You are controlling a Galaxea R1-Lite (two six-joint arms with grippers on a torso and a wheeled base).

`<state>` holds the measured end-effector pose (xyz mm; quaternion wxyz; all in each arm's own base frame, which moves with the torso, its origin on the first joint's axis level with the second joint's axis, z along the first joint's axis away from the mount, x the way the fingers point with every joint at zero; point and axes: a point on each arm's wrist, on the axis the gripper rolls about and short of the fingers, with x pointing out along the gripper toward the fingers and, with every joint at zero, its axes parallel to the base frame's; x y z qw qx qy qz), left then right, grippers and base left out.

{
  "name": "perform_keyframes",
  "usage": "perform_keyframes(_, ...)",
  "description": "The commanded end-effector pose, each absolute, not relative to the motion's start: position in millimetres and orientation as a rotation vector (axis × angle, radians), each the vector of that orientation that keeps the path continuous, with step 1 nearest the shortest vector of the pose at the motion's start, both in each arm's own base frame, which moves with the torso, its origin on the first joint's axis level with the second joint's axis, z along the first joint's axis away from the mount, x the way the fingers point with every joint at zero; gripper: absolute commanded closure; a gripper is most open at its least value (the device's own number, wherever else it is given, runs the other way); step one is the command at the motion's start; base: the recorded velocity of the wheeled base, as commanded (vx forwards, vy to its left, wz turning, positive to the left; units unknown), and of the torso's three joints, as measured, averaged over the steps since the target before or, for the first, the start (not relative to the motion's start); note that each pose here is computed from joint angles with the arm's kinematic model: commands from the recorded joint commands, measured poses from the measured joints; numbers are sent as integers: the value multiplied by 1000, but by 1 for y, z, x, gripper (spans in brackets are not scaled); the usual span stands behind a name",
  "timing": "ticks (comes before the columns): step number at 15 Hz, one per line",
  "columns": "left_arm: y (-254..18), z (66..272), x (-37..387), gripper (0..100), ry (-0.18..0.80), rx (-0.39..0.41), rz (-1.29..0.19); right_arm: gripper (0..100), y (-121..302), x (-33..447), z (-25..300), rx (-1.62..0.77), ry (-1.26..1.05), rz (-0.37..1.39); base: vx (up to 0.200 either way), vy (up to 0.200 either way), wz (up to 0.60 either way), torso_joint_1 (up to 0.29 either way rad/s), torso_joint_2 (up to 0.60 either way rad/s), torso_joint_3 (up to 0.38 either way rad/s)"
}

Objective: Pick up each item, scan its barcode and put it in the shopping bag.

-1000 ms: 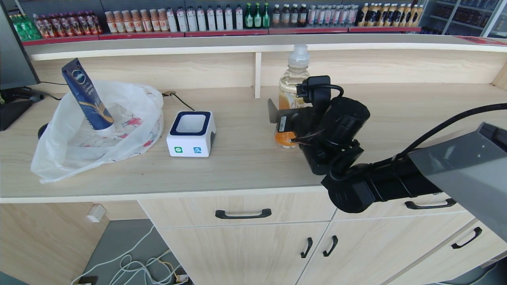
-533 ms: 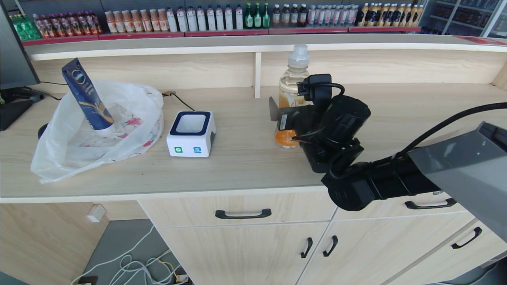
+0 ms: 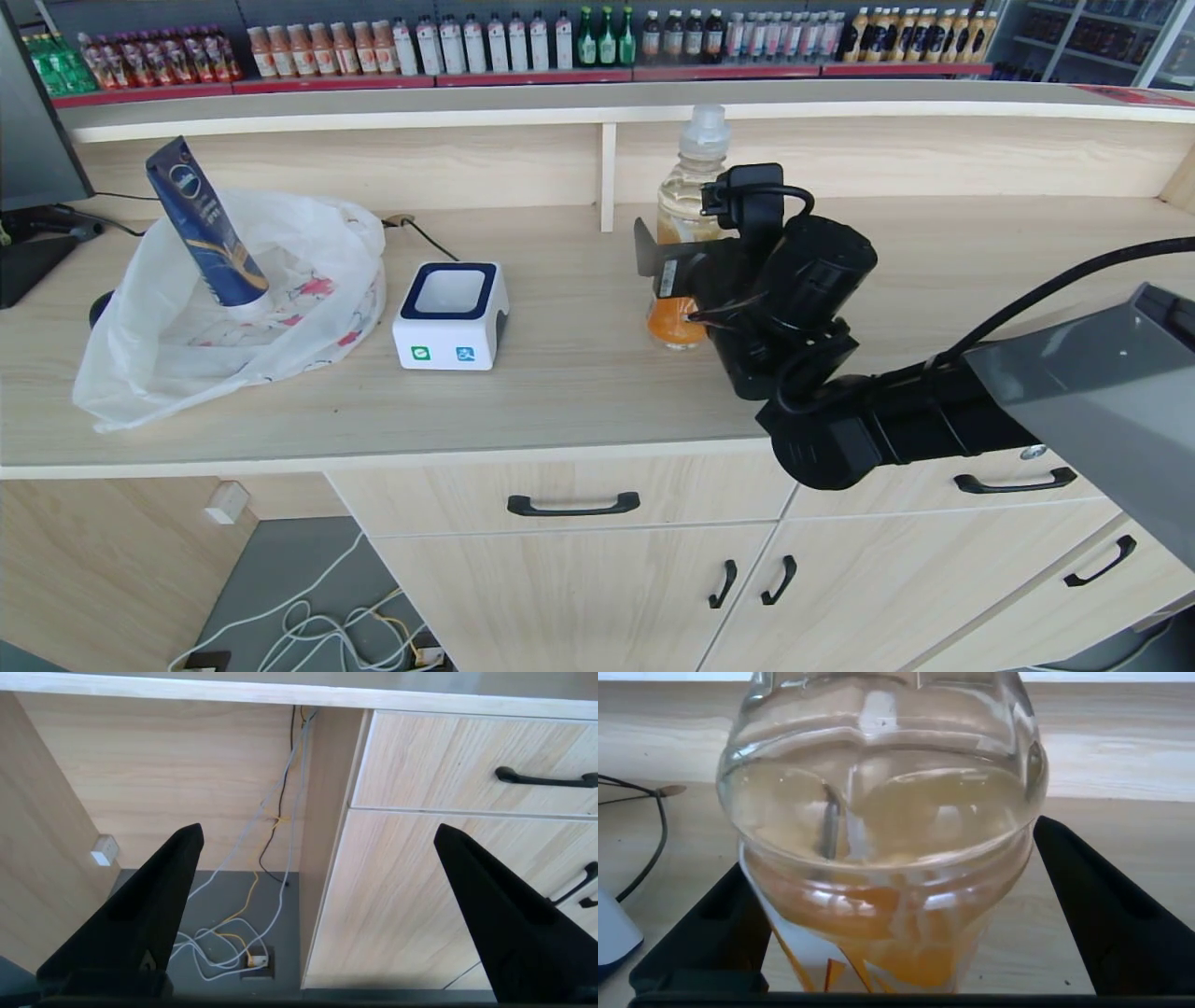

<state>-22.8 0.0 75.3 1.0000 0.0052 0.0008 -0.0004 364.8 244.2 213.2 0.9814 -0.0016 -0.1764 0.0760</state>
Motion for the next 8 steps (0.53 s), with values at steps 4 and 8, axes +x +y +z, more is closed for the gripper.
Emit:
perform_keyframes(4,0,75,-23,0,2,11,-2,100,243,363,219,-3,-370,150,0,0,0,0,0,0)
perform_keyframes(8,0,75,-23,0,2,11,-2,100,243,363,230,11,-401,149,0,0,0,0,0,0)
